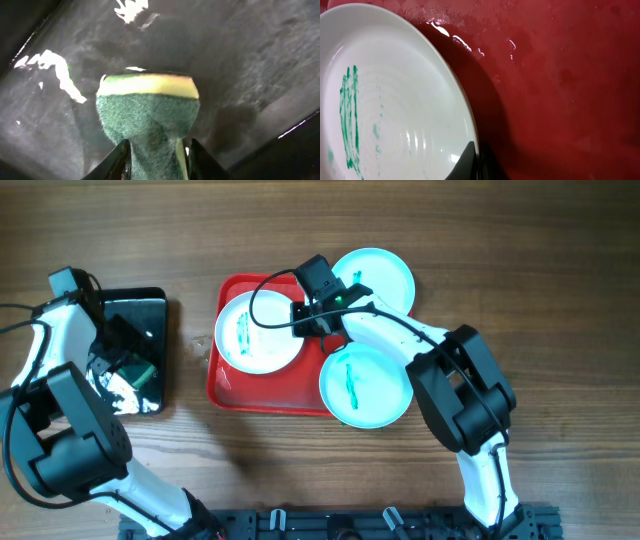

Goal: Clean dirty plates on tray and stack at the side

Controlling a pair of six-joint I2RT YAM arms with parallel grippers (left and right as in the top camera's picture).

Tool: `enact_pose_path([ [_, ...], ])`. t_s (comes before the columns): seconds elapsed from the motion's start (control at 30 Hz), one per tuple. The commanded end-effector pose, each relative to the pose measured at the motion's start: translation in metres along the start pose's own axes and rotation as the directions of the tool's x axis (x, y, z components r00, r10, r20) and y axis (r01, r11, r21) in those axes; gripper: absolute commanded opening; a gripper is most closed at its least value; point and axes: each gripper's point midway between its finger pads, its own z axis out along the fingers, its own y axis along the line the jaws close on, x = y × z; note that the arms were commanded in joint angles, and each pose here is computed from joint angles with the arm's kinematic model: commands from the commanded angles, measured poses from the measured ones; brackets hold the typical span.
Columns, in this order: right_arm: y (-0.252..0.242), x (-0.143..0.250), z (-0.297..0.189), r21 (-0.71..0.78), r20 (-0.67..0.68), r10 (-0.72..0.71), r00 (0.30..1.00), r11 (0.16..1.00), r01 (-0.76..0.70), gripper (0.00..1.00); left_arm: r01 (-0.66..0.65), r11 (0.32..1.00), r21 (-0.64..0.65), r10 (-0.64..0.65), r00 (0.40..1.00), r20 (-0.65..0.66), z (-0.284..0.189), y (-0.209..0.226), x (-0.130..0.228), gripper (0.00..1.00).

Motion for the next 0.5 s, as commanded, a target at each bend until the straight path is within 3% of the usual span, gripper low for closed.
enact_pose_path([
  [0.0,0.002,0.002,0.007,-0.011,-0.014,-0.012,1.0,1.0,0.012,0.04,-0.003,1.0,0.012,0.004,0.999,-0.037,0.018,0.0,0.017,0.31],
  [0.13,0.002,0.002,0.007,-0.011,-0.013,-0.01,1.0,1.0,0.01,0.04,-0.003,1.0,0.013,0.004,0.999,-0.035,0.029,0.002,0.025,0.25],
  [0.17,0.002,0.002,0.007,-0.012,-0.012,-0.009,1.0,1.0,0.009,0.04,-0.003,1.0,0.013,0.004,0.999,-0.036,0.029,0.003,0.026,0.21],
  [0.2,0.002,0.001,0.007,-0.012,-0.011,-0.008,1.0,1.0,0.008,0.04,-0.003,1.0,0.013,0.004,0.999,-0.036,0.029,0.002,0.025,0.08],
  [0.23,0.002,0.001,0.007,-0.012,-0.011,-0.009,1.0,1.0,0.009,0.04,-0.003,1.0,0.013,0.004,0.999,-0.036,0.029,0.002,0.025,0.04],
  [0.4,-0.003,0.004,0.015,0.001,-0.017,0.017,1.0,1.0,-0.017,0.04,-0.014,1.0,0.017,0.015,0.999,-0.049,0.021,0.002,0.026,0.04],
  [0.47,-0.003,0.004,0.016,0.003,-0.015,0.02,1.0,1.0,-0.019,0.05,-0.099,0.988,0.116,0.103,0.994,-0.028,-0.002,-0.016,0.019,0.04],
])
